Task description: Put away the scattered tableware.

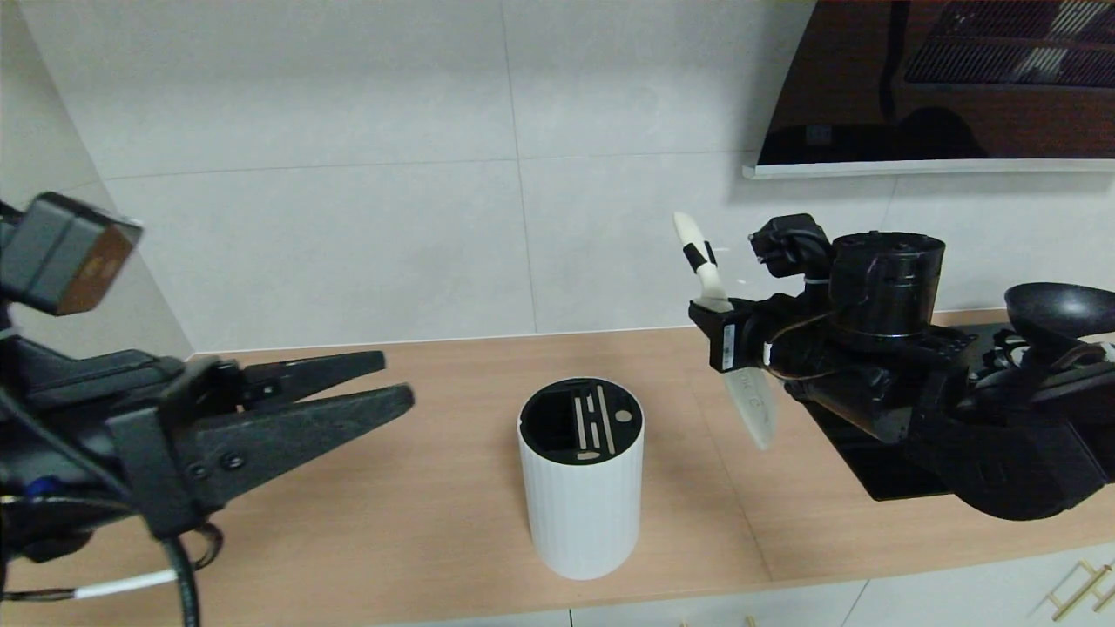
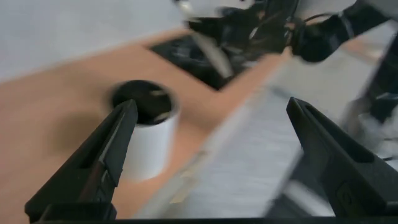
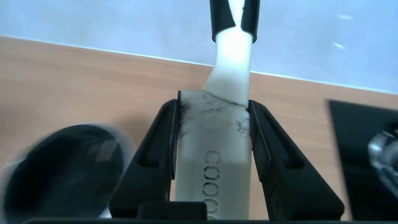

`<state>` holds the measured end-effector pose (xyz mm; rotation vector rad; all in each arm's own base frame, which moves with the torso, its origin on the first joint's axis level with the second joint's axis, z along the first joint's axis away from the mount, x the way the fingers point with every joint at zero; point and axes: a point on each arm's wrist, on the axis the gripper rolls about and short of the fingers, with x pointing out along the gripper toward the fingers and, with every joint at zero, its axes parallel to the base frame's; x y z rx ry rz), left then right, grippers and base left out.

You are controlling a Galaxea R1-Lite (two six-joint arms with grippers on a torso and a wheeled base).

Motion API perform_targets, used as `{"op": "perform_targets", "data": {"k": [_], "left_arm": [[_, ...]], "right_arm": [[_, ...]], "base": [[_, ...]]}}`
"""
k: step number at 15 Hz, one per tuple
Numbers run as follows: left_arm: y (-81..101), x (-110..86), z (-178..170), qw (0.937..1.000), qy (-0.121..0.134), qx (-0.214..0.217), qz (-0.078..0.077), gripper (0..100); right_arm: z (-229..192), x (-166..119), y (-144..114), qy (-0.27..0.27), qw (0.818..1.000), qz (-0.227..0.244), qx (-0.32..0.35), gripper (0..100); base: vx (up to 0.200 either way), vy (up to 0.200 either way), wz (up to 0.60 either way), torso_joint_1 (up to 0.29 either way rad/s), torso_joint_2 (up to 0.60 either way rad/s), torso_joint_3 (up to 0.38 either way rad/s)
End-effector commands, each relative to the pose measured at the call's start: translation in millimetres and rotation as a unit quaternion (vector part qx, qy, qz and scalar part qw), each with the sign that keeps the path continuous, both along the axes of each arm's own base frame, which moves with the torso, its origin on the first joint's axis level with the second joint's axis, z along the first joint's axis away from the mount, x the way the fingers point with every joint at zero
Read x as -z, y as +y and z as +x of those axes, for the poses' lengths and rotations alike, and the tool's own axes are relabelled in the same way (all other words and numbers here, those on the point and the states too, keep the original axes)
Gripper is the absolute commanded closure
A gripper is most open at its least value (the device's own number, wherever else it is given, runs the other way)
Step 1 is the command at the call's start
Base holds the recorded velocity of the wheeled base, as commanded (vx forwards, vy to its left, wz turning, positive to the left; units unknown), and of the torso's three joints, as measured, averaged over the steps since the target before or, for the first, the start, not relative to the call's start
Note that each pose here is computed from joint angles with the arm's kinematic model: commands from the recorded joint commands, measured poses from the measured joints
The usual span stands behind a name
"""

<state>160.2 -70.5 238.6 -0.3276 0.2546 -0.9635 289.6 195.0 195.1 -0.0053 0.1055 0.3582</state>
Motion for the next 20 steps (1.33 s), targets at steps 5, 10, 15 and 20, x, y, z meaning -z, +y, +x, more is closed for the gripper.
{"op": "perform_targets", "data": {"k": [5, 10, 15, 20], "left_arm": [[-52.2, 36.1, 41, 0.9908, 0.117, 0.018, -0.065, 0], [-83.1, 58.3, 64, 0.9919, 0.086, -0.032, -0.088, 0], [-100.9, 67.7, 66, 0.9914, 0.067, -0.043, -0.103, 0], [-102.2, 68.9, 68, 0.9914, 0.068, -0.043, -0.103, 0]], "right_arm": [[-42, 1, 37, 0.002, 0.999, -0.007, -0.051, 100], [-65, 4, 58, 0.007, 0.996, -0.007, -0.089, 100], [-86, 6, 75, 0.019, 0.992, 0.013, -0.125, 100], [-95, 9, 81, 0.031, 0.99, 0.022, -0.139, 100]], "base": [[0.0, 0.0, 0.0, 0.0, 0.0, 0.0], [0.0, 0.0, 0.0, 0.0, 0.0, 0.0], [0.0, 0.0, 0.0, 0.0, 0.0, 0.0], [0.0, 0.0, 0.0, 0.0, 0.0, 0.0]]}}
